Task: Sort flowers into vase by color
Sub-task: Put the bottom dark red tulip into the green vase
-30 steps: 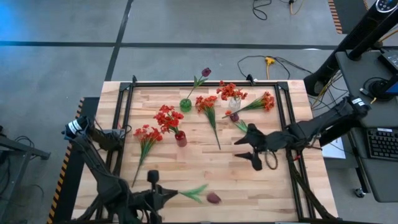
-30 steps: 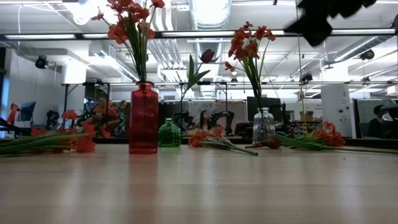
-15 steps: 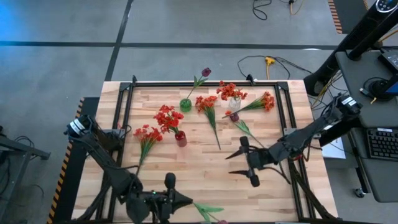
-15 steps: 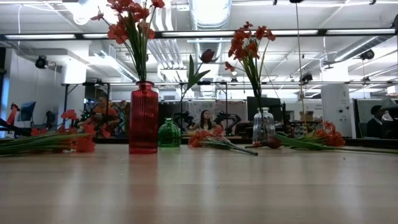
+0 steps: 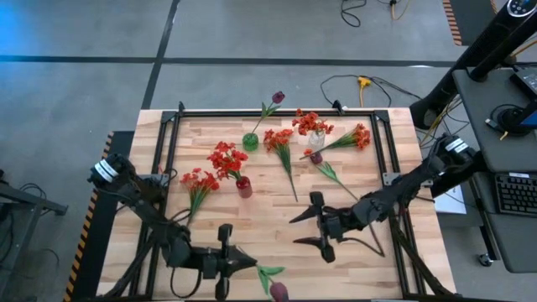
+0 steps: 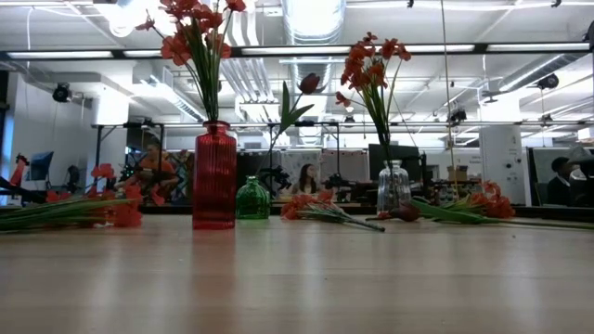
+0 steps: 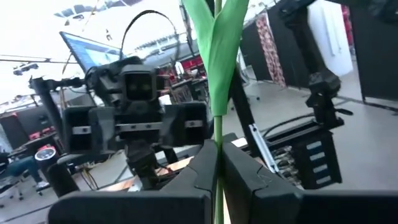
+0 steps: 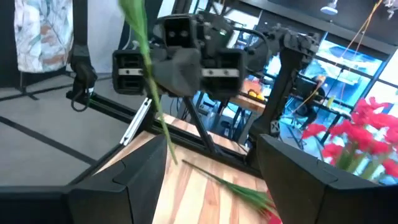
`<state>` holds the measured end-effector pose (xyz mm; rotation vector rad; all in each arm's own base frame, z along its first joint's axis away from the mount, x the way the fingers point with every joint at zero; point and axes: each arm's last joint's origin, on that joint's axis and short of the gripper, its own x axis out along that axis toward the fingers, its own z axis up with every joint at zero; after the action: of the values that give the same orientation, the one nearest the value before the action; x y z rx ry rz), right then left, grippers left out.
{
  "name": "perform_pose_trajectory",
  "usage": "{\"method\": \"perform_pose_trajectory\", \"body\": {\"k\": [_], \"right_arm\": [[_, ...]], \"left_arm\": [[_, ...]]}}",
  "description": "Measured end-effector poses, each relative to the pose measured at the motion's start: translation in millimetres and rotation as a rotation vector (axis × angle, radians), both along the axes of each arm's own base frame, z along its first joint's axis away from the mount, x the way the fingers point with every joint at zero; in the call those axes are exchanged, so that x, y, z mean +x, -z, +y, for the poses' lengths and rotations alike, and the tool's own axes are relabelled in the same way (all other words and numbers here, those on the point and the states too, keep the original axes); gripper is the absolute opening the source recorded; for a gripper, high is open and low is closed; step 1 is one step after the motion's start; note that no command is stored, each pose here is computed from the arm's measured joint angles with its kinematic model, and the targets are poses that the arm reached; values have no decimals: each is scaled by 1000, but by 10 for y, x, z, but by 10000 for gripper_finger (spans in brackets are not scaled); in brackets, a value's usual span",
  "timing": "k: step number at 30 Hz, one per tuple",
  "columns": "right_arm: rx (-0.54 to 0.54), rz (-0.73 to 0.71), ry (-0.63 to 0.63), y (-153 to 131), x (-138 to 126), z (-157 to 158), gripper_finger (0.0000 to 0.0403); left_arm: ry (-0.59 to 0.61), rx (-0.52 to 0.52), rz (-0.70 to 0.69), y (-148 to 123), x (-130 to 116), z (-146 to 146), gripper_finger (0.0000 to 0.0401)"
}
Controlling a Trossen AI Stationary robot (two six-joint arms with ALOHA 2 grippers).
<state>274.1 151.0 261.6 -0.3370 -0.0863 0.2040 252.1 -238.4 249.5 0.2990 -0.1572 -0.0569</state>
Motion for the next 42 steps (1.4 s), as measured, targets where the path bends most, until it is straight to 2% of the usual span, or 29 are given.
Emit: {"method": "perform_pose_trajectory", "body": {"k": [7, 14, 18, 27, 35, 42], "right_arm": [[10, -32, 3, -141, 266, 147, 242], [-18, 41, 6, -227, 519, 274, 242], [-45, 80, 14, -250, 668, 325, 242], [-76, 83, 9, -314, 765, 367, 237], [-67, 57, -35, -382, 773, 373, 194], [-71, 58, -24, -381, 791, 339, 132]], "left_arm": [[-15, 12, 17, 119, -13, 76, 0], [-146, -7, 40, 150, -11, 133, 0], [-151, -11, 40, 149, 2, 146, 0], [-153, -8, 48, 179, -5, 157, 0], [-236, -28, 55, 182, 9, 199, 0], [-242, -32, 53, 171, 24, 210, 0]]}}
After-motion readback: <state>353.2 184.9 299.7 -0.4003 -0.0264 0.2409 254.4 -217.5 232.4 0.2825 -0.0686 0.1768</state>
